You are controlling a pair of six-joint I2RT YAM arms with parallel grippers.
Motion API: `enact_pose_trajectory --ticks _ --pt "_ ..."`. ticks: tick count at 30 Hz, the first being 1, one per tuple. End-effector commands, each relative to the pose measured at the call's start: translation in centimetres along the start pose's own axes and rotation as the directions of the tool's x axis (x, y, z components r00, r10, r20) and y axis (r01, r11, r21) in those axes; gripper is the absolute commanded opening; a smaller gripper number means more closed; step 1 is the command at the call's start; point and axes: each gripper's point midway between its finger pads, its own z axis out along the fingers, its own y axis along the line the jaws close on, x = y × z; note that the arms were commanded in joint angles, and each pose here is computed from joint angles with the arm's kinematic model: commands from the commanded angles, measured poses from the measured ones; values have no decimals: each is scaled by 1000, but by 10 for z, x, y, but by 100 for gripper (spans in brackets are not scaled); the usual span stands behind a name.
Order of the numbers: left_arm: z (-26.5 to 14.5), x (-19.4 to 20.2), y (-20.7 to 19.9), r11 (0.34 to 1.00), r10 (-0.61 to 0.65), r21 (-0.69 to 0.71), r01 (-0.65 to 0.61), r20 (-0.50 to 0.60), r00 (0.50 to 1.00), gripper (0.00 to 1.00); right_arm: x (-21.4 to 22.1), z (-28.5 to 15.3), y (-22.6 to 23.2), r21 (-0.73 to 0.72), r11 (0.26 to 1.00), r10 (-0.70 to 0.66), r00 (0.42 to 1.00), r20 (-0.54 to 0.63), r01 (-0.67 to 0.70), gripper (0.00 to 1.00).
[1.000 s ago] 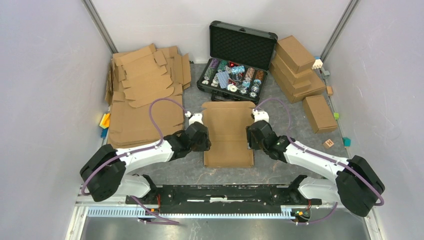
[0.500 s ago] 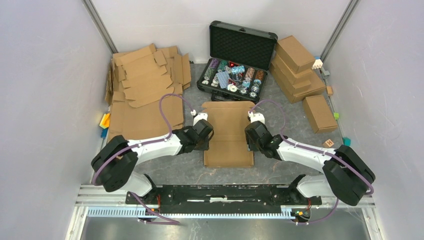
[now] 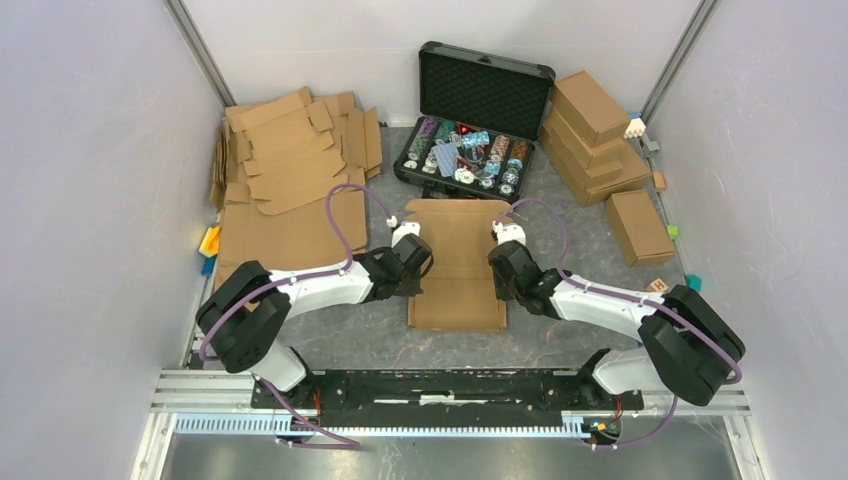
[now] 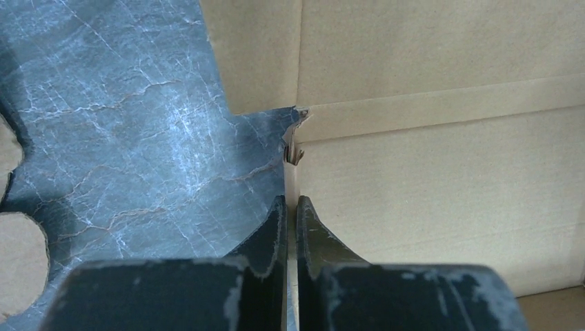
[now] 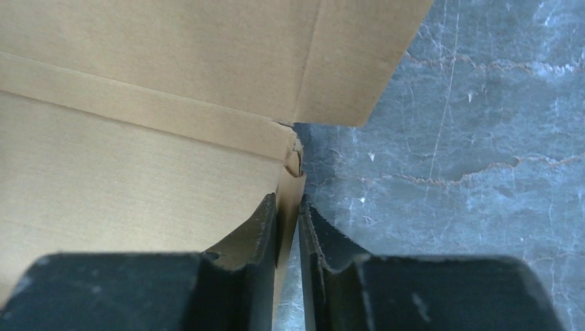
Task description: Fold the paper box
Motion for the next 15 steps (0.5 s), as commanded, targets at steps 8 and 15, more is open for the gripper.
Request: enact_pose_trajectory --ticks 8,15 --pt "0 -18 6 998 34 -60 -32 40 999 2 -29 1 5 17 1000 17 997 77 -19 9" --pt "-6 -22 1 999 35 -31 -34 41 999 39 -32 -3 6 -3 1000 20 995 94 -20 37"
